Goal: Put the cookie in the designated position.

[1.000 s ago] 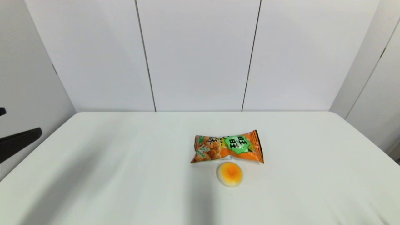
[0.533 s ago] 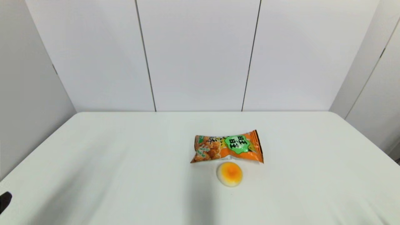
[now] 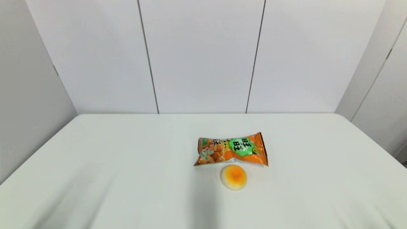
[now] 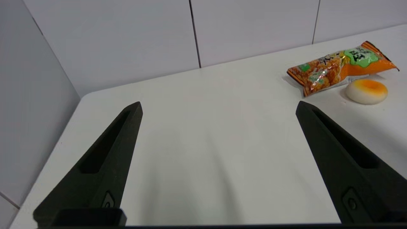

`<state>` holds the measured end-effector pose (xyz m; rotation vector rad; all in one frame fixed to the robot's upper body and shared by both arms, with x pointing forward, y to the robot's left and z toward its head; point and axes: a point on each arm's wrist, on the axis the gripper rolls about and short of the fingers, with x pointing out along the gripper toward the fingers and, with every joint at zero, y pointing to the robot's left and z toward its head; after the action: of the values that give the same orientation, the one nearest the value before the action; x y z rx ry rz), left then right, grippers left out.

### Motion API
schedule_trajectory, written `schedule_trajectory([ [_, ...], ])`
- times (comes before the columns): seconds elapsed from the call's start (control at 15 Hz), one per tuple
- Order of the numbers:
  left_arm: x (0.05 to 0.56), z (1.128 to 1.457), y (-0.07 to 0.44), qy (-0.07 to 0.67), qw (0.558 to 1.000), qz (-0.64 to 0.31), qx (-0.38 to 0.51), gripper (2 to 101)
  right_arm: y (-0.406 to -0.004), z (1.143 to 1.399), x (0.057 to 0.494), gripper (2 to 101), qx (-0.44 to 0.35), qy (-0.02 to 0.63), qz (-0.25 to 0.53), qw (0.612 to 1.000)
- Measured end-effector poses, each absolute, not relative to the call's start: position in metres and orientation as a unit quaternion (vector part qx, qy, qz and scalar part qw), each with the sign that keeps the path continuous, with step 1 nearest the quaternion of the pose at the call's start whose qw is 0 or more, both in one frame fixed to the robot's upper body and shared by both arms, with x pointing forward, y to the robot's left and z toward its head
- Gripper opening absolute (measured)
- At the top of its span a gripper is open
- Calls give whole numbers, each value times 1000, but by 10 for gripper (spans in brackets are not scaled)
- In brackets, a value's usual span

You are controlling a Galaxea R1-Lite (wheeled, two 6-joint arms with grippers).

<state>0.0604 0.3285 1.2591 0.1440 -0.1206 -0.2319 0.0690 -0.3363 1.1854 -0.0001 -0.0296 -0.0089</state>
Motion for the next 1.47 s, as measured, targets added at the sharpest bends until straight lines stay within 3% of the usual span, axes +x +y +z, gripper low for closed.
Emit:
schedule_trajectory([
  [0.33, 62, 1210, 330, -46, 994, -73, 72, 978, -336, 1185, 69, 979, 0, -15, -5, 1000],
  [0.67, 69, 1187, 332, -19, 997, -33, 72, 978, -336, 1185, 69, 980, 0, -15, -5, 1000],
  [1.47, 69, 1182, 332, 2, 998, -28, 55, 978, -336, 1185, 69, 979, 0, -15, -5, 1000],
])
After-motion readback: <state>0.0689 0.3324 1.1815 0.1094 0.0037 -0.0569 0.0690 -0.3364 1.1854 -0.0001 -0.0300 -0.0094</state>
